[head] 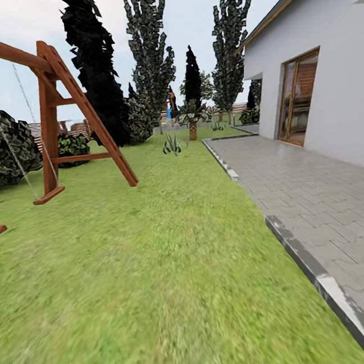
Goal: Take the three Easter eggs out of the wicker basket on the lawn in the garden, then place them on the lawn next to a single tree (choose any tree) so that all three eggs are next to the same tree and none are left in the basket.
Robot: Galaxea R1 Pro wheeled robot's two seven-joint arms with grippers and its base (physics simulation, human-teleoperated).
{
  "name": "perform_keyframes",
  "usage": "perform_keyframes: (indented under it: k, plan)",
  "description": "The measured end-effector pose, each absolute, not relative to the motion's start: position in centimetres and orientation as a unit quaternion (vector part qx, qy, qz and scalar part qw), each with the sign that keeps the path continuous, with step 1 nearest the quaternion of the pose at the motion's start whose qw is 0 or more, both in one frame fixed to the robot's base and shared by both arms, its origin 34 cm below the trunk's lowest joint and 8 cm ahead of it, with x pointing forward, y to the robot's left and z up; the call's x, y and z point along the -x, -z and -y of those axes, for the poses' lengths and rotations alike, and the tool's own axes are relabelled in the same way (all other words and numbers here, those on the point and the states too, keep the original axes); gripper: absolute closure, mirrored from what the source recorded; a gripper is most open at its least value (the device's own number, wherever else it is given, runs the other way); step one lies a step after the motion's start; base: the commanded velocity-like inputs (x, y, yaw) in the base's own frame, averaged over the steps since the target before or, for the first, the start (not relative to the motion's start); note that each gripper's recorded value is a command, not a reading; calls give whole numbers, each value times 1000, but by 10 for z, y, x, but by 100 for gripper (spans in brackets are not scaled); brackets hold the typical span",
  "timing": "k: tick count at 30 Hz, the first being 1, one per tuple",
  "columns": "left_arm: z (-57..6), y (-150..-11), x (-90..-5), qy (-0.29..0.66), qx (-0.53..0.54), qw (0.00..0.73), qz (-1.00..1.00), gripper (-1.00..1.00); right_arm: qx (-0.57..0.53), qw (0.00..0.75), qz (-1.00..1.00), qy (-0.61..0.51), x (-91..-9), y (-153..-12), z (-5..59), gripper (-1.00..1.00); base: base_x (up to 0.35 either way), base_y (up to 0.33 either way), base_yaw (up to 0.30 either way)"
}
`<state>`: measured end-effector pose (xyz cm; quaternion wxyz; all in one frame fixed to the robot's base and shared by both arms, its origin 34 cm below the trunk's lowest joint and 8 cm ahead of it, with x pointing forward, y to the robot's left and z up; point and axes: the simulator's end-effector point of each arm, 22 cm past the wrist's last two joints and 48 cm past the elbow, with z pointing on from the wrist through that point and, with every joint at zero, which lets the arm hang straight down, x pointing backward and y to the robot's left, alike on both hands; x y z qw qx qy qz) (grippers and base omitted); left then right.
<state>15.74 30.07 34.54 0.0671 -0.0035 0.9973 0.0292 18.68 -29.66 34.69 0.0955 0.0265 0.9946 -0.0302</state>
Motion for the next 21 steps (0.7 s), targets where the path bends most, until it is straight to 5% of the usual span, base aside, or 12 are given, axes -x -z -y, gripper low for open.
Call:
perform_keyframes:
  k: [21]
  plan:
    - [-300,-345,-158,-29,3,67,-997,-100,-26,96,-995,31,-187,-347,298,-100,294,-146,21]
